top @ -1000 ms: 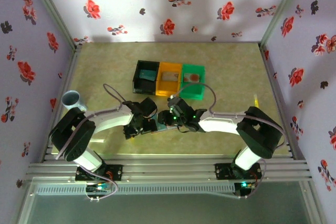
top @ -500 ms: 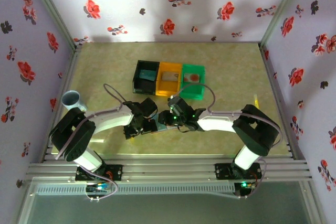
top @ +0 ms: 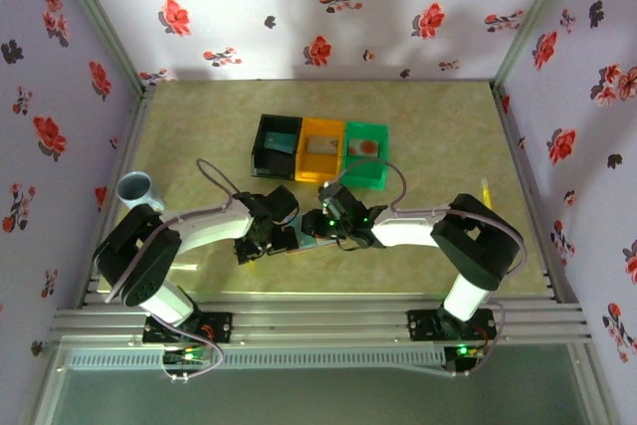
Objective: Take the credit cards out of the card holder
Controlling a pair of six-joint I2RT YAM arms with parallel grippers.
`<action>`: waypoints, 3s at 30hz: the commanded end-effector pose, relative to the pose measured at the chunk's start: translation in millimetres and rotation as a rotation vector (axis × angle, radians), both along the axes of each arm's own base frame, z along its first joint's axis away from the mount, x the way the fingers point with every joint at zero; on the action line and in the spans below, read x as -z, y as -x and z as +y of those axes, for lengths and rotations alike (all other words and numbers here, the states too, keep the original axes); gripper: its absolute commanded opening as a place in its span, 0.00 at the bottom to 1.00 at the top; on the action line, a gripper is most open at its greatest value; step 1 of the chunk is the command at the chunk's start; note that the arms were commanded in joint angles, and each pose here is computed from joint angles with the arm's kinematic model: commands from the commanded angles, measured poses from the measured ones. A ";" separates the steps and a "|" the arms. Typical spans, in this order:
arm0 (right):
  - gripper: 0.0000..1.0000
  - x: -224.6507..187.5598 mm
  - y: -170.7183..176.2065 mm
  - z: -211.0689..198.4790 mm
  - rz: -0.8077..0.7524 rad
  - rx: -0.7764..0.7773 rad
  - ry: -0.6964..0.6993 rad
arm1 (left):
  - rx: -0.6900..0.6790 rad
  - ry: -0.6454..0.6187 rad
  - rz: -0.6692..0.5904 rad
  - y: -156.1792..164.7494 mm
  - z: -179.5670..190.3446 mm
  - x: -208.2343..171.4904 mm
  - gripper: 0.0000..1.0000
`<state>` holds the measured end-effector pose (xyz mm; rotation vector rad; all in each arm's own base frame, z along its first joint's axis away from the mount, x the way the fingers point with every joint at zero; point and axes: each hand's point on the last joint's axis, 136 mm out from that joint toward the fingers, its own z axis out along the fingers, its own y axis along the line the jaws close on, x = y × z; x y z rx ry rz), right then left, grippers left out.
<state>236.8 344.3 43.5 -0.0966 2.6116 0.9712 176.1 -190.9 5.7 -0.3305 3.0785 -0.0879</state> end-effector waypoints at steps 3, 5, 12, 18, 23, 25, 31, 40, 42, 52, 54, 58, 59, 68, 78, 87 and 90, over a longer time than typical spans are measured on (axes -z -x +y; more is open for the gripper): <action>0.29 12.9 -2.5 -7.0 0.004 0.010 0.027 | 0.049 -0.015 0.104 29.4 4.4 53.5 1.00; 0.29 14.2 -3.0 -7.3 0.001 0.010 0.027 | 0.049 -0.014 0.103 29.0 4.2 53.0 1.00; 0.29 17.4 -3.6 -7.7 -0.007 0.010 0.030 | 0.054 -0.008 0.099 28.8 1.7 51.3 1.00; 0.27 18.7 -1.0 -5.0 0.002 0.001 0.003 | 0.056 -0.009 0.100 29.0 1.2 51.7 1.00; 0.26 18.5 1.2 -3.1 0.008 -0.006 -0.017 | 0.056 -0.008 0.099 28.8 0.6 51.8 1.00; 0.24 18.0 1.8 -3.3 0.005 -0.007 -0.022 | 0.057 -0.007 0.098 28.8 -0.1 51.4 1.00; 0.22 14.3 2.7 -2.8 -0.002 -0.008 -0.043 | 0.059 -0.007 0.098 29.2 0.0 51.4 1.00; 0.18 9.4 4.3 1.4 -0.003 -0.021 -0.075 | 0.059 -0.001 0.097 28.5 -2.3 51.0 1.00; 0.18 7.8 4.3 1.9 -0.006 -0.022 -0.082 | 0.060 0.000 0.096 28.4 -2.6 50.7 1.00; 0.18 -2.7 8.0 8.1 -0.018 -0.047 -0.147 | 0.061 0.001 0.097 28.8 -3.2 50.5 1.00; 0.17 -5.8 7.6 8.7 -0.025 -0.048 -0.162 | 0.059 0.001 0.097 28.7 -2.8 50.7 1.00; 0.14 -8.4 9.2 9.4 -0.029 -0.056 -0.177 | 0.059 0.001 0.097 28.8 -2.8 50.8 1.00; 0.14 -9.1 9.6 9.7 -0.031 -0.057 -0.178 | 0.059 0.002 0.096 28.5 -3.0 50.7 1.00; 0.09 -9.8 9.7 7.0 -0.038 -0.051 -0.180 | 0.057 0.002 0.098 28.7 -3.4 50.8 1.00; 0.00 -12.6 10.3 6.1 -0.050 -0.054 -0.187 | 0.059 0.006 0.097 28.8 -4.0 51.0 1.00; 0.00 -14.4 10.4 2.2 -0.063 -0.048 -0.182 | 0.058 0.013 0.094 27.9 -5.5 49.4 1.00; 0.00 -13.4 9.7 -1.2 -0.069 -0.037 -0.174 | 0.060 0.013 0.096 28.6 -5.3 49.4 1.00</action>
